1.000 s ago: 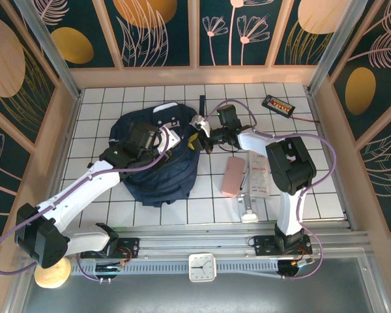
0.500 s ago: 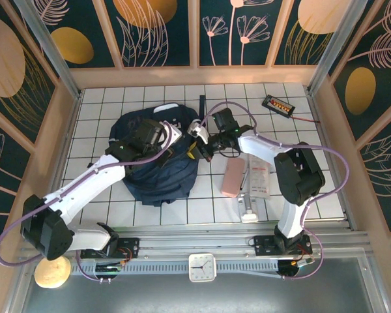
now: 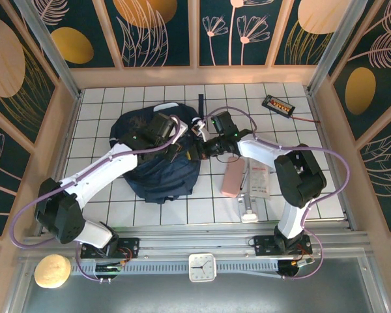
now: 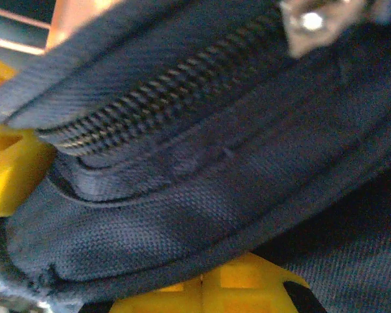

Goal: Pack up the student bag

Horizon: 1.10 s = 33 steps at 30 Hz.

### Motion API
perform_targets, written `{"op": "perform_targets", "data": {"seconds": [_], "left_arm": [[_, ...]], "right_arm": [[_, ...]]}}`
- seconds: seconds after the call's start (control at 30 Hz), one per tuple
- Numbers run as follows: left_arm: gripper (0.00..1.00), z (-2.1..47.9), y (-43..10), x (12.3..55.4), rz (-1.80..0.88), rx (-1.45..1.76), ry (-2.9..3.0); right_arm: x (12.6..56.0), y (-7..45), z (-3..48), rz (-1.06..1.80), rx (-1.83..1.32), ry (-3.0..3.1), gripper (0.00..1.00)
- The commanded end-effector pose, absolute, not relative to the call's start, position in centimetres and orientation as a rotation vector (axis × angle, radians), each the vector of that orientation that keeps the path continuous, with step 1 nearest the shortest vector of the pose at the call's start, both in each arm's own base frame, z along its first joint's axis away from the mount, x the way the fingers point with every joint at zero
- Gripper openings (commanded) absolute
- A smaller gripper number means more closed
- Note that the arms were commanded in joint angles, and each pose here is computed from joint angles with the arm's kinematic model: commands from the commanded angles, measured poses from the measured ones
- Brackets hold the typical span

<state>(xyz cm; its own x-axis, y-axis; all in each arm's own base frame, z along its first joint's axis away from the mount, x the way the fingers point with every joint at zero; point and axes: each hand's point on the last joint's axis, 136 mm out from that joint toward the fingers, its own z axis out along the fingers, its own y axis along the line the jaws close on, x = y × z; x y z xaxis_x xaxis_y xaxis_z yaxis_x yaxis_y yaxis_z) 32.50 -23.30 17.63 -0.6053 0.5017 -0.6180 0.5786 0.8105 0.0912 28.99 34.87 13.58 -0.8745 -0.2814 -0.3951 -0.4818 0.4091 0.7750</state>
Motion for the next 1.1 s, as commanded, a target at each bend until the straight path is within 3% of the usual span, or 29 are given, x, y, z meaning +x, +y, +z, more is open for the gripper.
{"op": "perform_targets", "data": {"seconds": [0.0, 0.17, 0.63, 0.83, 1.07], "left_arm": [[0.0, 21.1, -25.6, 34.3, -0.195, 0.745, 2.21], [0.0, 20.2, -24.6, 33.3, -0.118, 0.811, 2.212], [0.0, 19.7, -27.0, 36.2, -0.106, 0.681, 2.289], [0.0, 19.1, -25.4, 36.4, 0.087, 0.748, 2.301], [0.0, 20.0, -28.1, 37.1, -0.108, 0.574, 2.385]], "right_arm": [[27.5, 35.5, 18.2, 1.631, -0.607, 2.451, 0.0], [28.8, 32.2, 18.9, 1.528, -0.632, 2.486, 0.0], [24.2, 33.6, 20.2, 1.682, -0.779, 2.508, 0.0], [26.0, 28.0, 17.8, 1.344, -0.7, 2.643, 0.0], [22.6, 33.9, 20.0, 1.599, -0.776, 2.519, 0.0]]}}
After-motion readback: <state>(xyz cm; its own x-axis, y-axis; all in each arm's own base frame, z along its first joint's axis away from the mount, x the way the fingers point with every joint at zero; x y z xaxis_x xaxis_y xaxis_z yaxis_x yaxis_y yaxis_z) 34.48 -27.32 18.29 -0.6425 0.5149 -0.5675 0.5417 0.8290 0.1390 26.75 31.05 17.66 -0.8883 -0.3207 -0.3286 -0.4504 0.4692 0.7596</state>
